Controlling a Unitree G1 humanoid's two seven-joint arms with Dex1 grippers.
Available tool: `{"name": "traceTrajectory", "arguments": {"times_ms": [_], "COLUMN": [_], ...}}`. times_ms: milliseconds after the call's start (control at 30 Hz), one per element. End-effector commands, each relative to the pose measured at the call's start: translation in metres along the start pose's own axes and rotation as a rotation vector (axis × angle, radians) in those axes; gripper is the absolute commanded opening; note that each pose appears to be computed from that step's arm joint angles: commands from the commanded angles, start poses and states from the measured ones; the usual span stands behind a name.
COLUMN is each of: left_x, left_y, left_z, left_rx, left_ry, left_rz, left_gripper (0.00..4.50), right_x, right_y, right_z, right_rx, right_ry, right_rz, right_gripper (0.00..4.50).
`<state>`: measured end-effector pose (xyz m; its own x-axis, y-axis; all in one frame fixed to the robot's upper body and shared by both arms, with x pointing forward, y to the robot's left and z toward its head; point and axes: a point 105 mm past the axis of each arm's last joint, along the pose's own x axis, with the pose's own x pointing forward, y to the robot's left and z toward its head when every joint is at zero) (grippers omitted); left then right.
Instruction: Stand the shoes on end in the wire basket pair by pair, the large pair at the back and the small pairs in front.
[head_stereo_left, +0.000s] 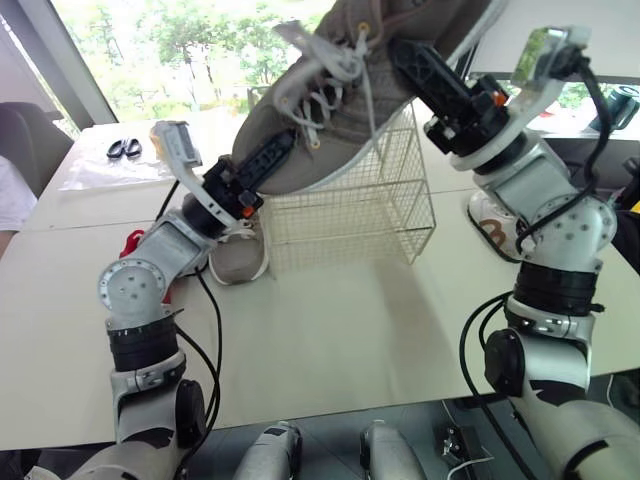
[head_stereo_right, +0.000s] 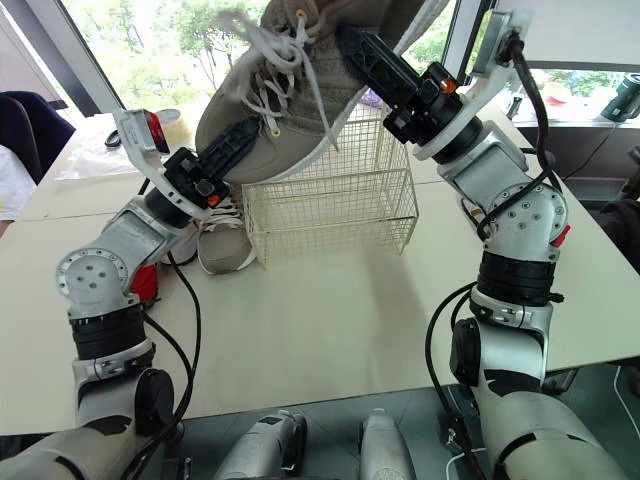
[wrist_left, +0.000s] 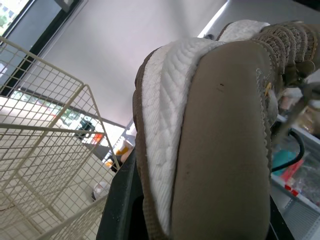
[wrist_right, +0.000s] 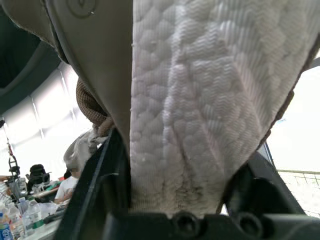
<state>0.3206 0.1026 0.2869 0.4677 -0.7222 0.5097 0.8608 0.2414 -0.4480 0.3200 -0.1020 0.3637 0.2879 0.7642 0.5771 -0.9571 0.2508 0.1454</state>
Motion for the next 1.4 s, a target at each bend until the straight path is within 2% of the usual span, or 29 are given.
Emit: {"name": "traceTrajectory", "arguments": {"times_ms": [33, 267, 467, 667, 833, 967, 1400], "left_x": [0.006, -0.009, -0.033, -0.038, -0.037, -0.036, -0.033], "left_y": [-0.008, -0.006, 0.007, 0.008, 0.006, 0.005, -0.002], "left_z": [-0.013, -0.002, 0.009, 0.005, 0.001, -0.001, -0.004], "left_rx": [0.036, 0.154, 0.251, 0.268, 0.264, 0.262, 0.267], "left_ry": [0.085, 0.133, 0.198, 0.219, 0.216, 0.213, 0.203], "left_rz": [-0.009, 0.025, 0.095, 0.109, 0.105, 0.106, 0.099], "left_gripper": [1.15, 4.47, 4.47, 4.47, 4.47, 4.47, 4.47], "right_x": [0.016, 0.017, 0.019, 0.032, 0.037, 0.037, 0.031], "right_y": [0.028, 0.011, -0.018, -0.033, -0.045, -0.052, -0.076], "right_z": [0.016, 0.032, 0.079, 0.113, 0.101, 0.079, 0.03], "right_rx": [-0.064, -0.197, -0.495, -0.788, -0.905, -0.919, -0.908], "right_ry": [-0.016, 0.065, 0.137, 0.17, 0.285, 0.393, 0.594], "right_rz": [0.131, 0.086, 0.03, 0.0, 0.012, 0.063, 0.078], "right_gripper": [1.67, 1.67, 1.67, 1.67, 1.67, 1.67, 1.67]}}
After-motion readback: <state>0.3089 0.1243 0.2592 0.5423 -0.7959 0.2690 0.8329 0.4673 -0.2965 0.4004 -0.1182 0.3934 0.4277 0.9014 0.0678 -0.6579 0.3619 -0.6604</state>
